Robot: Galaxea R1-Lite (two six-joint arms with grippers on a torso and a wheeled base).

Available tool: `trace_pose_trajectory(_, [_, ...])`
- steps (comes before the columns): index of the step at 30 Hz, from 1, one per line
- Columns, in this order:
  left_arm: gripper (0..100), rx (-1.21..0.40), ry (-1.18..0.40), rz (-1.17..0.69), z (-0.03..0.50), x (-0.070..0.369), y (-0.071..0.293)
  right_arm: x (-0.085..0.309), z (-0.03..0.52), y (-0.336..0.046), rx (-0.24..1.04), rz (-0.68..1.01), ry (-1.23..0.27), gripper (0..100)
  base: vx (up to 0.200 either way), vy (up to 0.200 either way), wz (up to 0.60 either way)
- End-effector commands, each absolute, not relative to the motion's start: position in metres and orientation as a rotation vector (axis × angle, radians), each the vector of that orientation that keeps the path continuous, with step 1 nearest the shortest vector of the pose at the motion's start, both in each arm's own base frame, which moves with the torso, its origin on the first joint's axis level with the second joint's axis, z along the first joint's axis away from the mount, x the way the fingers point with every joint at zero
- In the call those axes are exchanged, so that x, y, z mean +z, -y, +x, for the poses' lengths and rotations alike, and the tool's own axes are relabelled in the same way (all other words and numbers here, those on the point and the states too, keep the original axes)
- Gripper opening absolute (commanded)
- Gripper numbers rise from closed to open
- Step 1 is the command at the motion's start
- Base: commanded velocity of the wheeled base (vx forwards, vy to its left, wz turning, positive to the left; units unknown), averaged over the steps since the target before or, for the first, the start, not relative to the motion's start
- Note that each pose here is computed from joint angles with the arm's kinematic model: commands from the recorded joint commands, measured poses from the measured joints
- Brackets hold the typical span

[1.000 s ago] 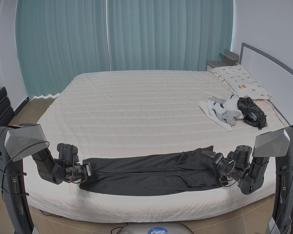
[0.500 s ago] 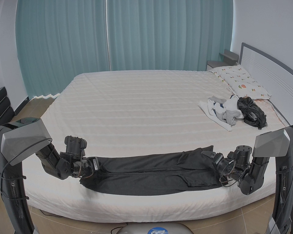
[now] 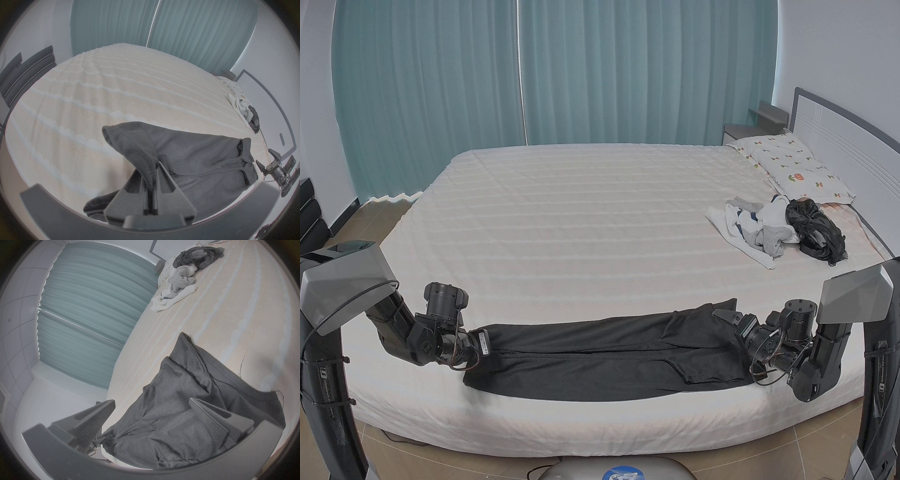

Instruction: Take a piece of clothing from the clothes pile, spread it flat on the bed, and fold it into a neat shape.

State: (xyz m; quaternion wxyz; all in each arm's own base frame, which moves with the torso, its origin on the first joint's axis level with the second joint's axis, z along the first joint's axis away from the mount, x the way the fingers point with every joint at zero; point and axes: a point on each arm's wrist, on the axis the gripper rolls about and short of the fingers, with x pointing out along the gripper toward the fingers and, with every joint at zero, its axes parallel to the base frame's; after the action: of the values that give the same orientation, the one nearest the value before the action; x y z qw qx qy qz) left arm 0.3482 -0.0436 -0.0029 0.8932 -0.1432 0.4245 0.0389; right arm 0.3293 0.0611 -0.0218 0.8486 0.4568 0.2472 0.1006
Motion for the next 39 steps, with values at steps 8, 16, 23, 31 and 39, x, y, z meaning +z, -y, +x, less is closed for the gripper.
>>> trace_pose_trajectory(8, [100,0.146,-0.952,-0.274,0.351,-0.034,0.014,-0.024,0.329,-0.061,0.209,0.962,-0.528,100,0.0,0.0,0.0])
trace_pose_trajectory(16, [100,0.06,-0.937,-0.342,0.351,-0.026,0.012,-0.025,0.329,-0.061,0.208,0.962,-0.53,100,0.0,0.0,0.0])
trace_pose_trajectory(23, [100,0.014,-0.89,-0.473,0.35,0.0,0.013,-0.025,0.329,-0.062,0.209,0.962,-0.531,100,0.0,0.0,0.0])
trace_pose_trajectory(31, [100,-0.005,-0.928,-0.473,0.358,-0.02,0.016,-0.025,0.329,-0.062,0.209,0.962,-0.531,100,0.0,0.0,0.0])
trace_pose_trajectory(39, [100,-0.021,-0.95,-0.443,0.357,-0.027,0.021,-0.025,0.329,-0.061,0.207,0.962,-0.531,100,0.0,0.0,0.0])
